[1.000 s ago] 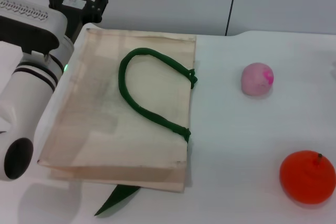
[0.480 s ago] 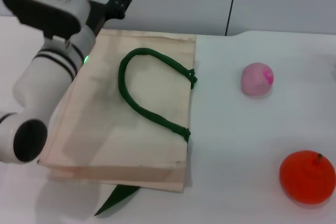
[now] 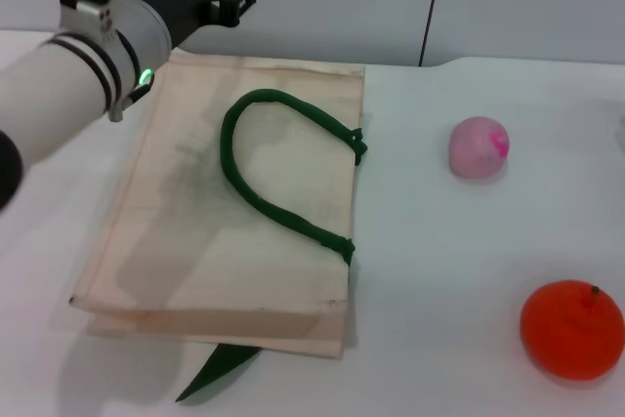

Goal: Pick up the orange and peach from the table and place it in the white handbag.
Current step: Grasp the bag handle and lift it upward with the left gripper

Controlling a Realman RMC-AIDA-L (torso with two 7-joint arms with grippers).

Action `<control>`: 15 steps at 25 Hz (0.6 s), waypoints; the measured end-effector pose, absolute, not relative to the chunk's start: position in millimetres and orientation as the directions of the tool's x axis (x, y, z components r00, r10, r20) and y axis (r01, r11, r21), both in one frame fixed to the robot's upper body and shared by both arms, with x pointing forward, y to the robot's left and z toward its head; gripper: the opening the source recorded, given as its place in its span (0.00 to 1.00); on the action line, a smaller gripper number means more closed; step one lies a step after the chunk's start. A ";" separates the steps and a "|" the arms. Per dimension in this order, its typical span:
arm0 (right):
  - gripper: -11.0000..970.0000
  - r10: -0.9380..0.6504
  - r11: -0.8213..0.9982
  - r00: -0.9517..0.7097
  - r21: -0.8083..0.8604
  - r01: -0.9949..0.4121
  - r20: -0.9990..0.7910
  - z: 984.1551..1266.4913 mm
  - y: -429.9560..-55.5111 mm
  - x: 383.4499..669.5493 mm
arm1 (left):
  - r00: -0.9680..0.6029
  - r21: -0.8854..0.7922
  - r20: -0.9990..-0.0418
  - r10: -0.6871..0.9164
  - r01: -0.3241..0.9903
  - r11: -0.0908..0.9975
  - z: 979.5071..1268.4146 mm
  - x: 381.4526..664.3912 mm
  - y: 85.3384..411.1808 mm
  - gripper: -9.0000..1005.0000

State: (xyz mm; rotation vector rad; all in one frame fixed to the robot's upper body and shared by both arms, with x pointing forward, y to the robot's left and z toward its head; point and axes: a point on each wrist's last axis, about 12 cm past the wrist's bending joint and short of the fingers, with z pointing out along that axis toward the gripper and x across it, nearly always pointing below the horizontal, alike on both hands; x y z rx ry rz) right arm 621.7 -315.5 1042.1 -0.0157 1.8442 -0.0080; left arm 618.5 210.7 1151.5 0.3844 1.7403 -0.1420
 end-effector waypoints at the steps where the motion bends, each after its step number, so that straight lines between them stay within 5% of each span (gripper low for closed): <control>1: 0.79 -0.015 1.000 -0.270 -0.014 -0.007 -0.963 1042.1 -315.5 621.7 | -0.190 0.104 -0.965 0.179 0.349 0.931 1155.8 618.9 212.2 0.61; 15: 0.79 -0.016 1.000 -0.268 -0.014 -0.010 -0.963 1043.3 -314.2 623.3 | -0.521 -0.051 -0.823 0.225 0.462 0.885 1176.9 625.8 230.7 0.45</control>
